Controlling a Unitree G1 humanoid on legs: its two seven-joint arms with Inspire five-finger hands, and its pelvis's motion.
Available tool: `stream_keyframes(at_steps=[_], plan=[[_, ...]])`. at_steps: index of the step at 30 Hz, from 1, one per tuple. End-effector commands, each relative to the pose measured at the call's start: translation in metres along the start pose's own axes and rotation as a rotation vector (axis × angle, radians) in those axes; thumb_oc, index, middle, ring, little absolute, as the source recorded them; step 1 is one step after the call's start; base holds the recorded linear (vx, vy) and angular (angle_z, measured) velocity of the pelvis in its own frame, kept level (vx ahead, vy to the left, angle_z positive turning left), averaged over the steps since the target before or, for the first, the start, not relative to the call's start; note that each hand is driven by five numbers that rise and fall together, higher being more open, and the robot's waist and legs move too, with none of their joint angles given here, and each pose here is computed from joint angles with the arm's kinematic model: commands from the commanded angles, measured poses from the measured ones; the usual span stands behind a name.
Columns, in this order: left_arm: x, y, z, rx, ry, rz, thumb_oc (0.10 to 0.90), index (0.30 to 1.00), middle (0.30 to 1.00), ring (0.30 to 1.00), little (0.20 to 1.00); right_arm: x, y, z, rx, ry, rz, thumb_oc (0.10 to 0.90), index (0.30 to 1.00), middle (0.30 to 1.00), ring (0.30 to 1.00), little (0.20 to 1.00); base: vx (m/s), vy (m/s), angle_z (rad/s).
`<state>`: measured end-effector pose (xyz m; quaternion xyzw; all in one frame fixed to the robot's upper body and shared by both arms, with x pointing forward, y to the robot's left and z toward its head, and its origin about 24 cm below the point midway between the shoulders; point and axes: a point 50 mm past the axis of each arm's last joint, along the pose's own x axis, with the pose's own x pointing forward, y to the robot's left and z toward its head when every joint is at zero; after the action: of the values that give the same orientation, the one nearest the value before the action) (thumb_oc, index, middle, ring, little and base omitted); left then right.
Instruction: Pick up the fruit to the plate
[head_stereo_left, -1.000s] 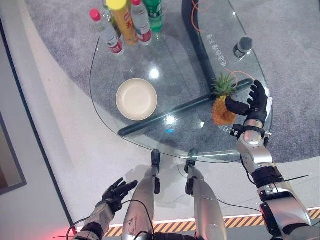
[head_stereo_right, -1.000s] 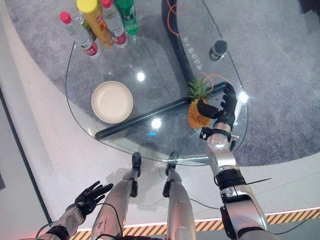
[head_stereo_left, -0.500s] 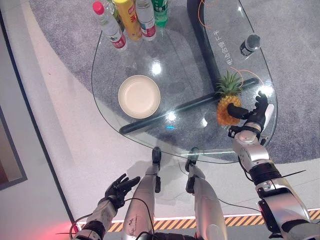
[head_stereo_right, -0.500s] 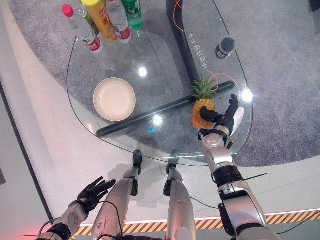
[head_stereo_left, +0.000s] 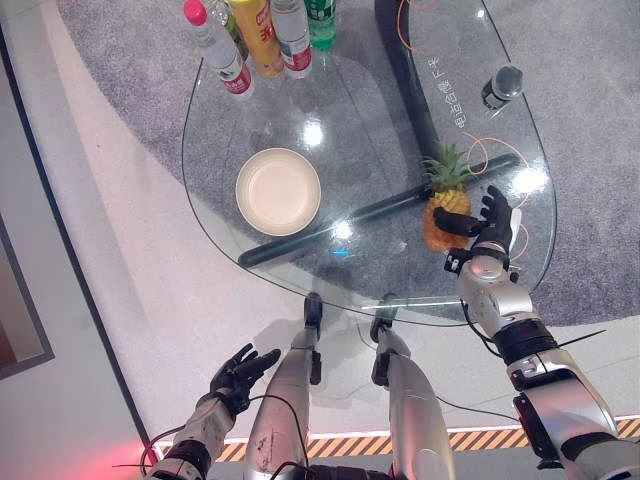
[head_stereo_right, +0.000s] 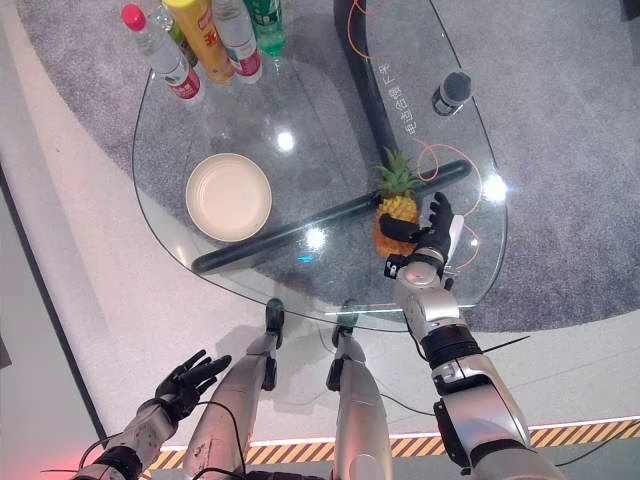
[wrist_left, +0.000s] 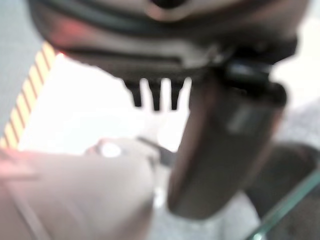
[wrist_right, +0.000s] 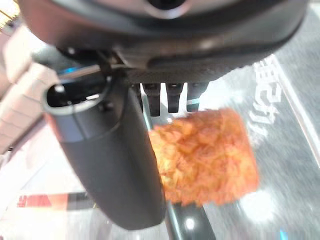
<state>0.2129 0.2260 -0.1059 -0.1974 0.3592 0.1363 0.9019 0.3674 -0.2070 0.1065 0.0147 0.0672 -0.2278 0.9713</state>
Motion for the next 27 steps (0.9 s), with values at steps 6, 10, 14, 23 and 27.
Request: stream_keyframes(at_steps=[6,10,14,23,27], plan=[[-0.007,0.015,-0.022,-0.035,0.044,0.057,0.800,0.900,0.900,0.900,0.900,-0.008,0.008,-0.003,0.178,0.047,0.149,0.800,0.900,0.900,0.900,0.900,0.00,0.000,0.00],[-0.008,0.014,-0.023,-0.037,0.044,0.054,0.800,0.900,0.900,0.900,0.900,-0.006,0.007,-0.008,0.130,0.089,0.153,0.800,0.900,0.900,0.900,0.900,0.00,0.000,0.00],[-0.007,0.012,-0.022,-0.039,0.045,0.049,0.800,0.900,0.900,0.900,0.900,-0.004,0.006,-0.012,0.023,0.118,0.143,0.800,0.900,0.900,0.900,0.900,0.00,0.000,0.00],[-0.007,0.014,-0.018,-0.035,0.044,0.044,0.800,0.900,0.900,0.900,0.900,0.003,0.000,-0.011,-0.195,0.191,0.130,0.800,0.900,0.900,0.900,0.900,0.01,0.003,0.07],[-0.006,0.013,-0.017,-0.034,0.042,0.042,0.800,0.900,0.900,0.900,0.900,0.004,0.006,-0.008,-0.211,0.217,0.156,0.460,0.608,0.608,0.608,0.560,0.00,0.008,0.04]])
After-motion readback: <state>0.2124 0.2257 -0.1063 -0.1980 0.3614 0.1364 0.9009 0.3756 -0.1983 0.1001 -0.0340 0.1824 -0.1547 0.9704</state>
